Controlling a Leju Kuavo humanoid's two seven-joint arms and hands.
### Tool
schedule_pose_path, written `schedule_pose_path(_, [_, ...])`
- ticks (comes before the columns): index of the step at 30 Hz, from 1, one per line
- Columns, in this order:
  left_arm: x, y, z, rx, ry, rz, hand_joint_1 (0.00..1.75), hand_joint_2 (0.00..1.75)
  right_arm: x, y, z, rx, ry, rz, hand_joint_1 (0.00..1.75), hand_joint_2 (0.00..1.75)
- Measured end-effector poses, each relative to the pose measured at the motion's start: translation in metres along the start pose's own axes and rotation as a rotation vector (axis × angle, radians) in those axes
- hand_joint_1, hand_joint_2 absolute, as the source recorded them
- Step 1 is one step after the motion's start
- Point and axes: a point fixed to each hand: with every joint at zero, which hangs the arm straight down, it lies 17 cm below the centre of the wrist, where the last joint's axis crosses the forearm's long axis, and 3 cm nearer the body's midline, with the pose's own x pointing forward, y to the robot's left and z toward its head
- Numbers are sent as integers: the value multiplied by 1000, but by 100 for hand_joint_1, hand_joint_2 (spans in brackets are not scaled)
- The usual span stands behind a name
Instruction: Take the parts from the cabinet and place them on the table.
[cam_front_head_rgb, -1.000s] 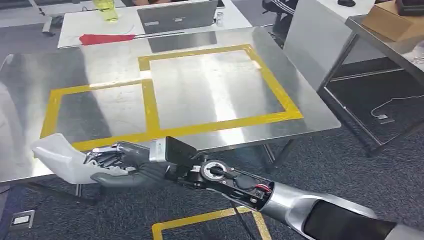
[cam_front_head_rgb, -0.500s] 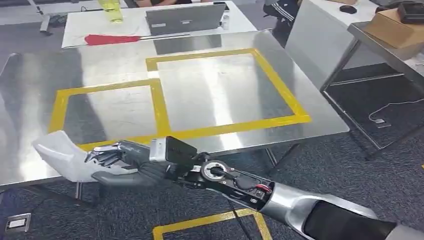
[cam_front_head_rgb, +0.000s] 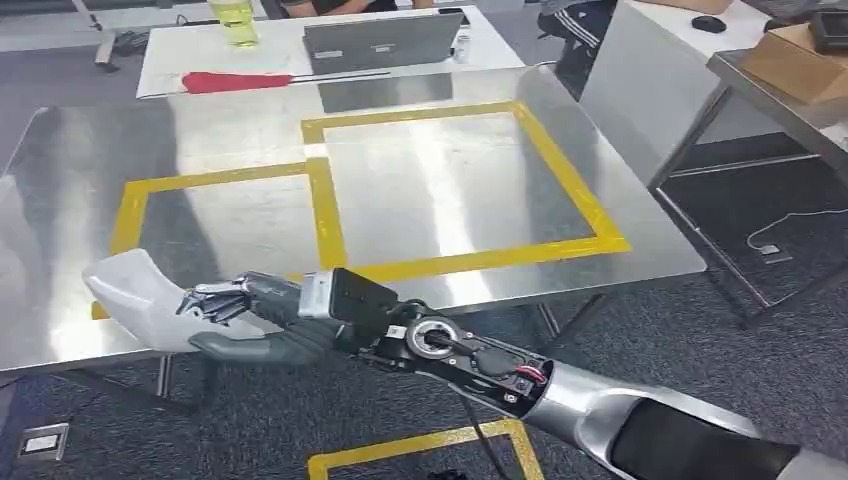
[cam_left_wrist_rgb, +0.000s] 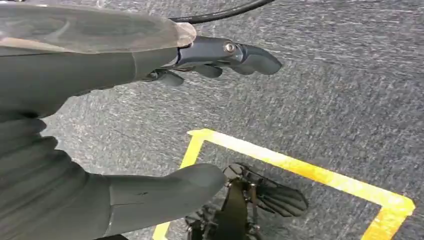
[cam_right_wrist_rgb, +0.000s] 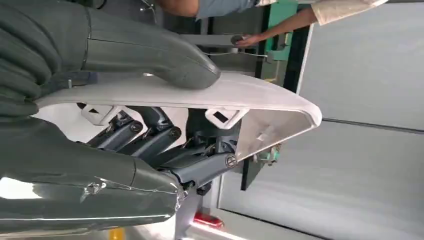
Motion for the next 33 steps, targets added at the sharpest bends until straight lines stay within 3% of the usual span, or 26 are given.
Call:
schedule_pose_path(15, [1, 0, 0, 0, -2, 3, 0, 175, -7, -18, 0, -36, 29, 38, 175, 175])
schedule_pose_path(33, [3, -1, 0, -6, -11, 4, 0, 175, 4, -99, 20, -228, 85, 239, 175, 175])
